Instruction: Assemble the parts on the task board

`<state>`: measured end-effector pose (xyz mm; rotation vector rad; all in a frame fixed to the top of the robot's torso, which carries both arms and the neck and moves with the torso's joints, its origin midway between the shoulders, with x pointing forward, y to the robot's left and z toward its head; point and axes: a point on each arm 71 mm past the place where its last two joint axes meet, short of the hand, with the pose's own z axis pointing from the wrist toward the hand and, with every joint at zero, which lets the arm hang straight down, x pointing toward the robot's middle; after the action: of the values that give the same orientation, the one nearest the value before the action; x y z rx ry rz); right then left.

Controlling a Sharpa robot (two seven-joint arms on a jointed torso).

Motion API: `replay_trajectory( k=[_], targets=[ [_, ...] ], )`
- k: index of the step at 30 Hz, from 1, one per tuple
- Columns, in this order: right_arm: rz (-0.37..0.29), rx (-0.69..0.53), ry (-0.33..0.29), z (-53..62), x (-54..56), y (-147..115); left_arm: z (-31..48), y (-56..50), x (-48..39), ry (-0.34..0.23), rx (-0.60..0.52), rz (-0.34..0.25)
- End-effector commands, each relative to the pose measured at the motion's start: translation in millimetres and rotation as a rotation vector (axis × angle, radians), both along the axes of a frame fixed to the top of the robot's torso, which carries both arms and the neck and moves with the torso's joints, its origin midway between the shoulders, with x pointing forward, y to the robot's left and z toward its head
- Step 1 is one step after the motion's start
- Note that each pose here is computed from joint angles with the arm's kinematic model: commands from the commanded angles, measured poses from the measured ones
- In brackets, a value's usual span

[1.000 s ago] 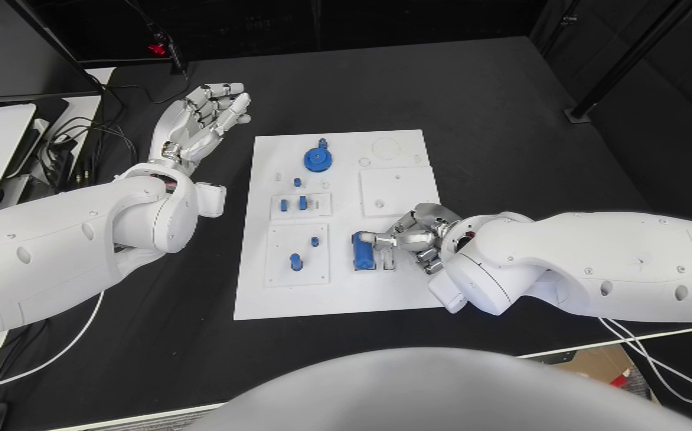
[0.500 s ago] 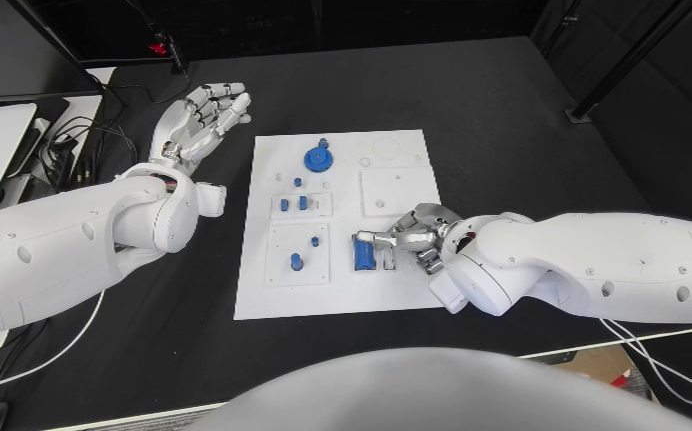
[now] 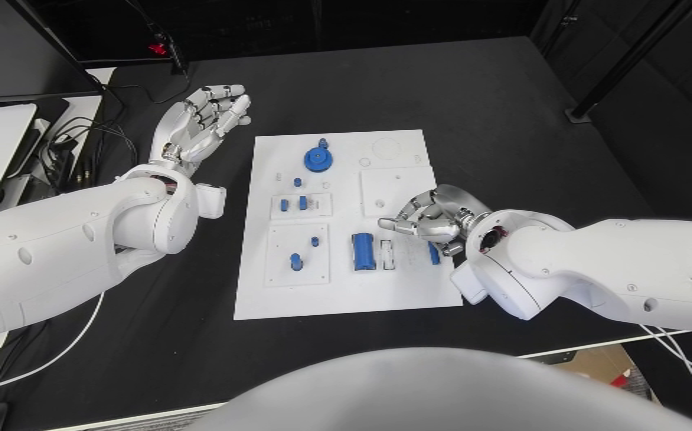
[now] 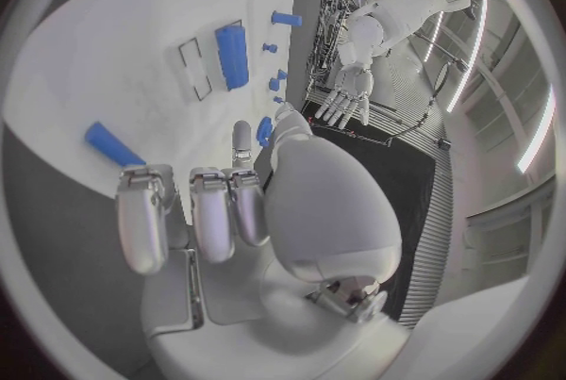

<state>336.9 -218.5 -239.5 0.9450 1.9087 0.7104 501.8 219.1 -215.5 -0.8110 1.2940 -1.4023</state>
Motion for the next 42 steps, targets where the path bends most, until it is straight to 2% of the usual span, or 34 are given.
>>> replay_trajectory(
  k=[1, 4, 7, 13, 18, 26, 31, 42],
  targets=[
    [0.084, -0.041, -0.259, 18.9, 2.4, -6.9, 5.3, -1.8, -1.2, -0.071, -0.025, -0.021],
    [0.109, -0.118, -0.314, 23.6, -0.2, -24.8, 4.6, -2.5, -1.5, -0.070, -0.026, -0.023],
    [0.122, -0.186, -0.304, 23.0, -3.3, -36.9, 4.2, -2.8, -1.6, -0.070, -0.026, -0.023],
    [0.121, -0.327, -0.185, 13.6, -12.0, -56.8, 3.3, -2.2, -2.1, -0.068, -0.026, -0.021],
    [0.123, -0.403, -0.093, 4.7, -18.3, -63.3, 2.7, -2.0, -2.4, -0.067, -0.025, -0.021],
    [0.163, -0.477, 0.002, -6.2, -23.3, -62.2, 2.5, -1.0, -2.8, -0.066, -0.025, -0.019],
    [0.170, -0.488, 0.011, -9.3, -23.2, -61.2, 2.5, -0.3, -3.0, -0.066, -0.025, -0.019],
    [0.196, -0.503, -0.017, -12.6, -17.5, -52.0, 2.2, 0.2, -3.3, -0.065, -0.025, -0.019]
  ],
)
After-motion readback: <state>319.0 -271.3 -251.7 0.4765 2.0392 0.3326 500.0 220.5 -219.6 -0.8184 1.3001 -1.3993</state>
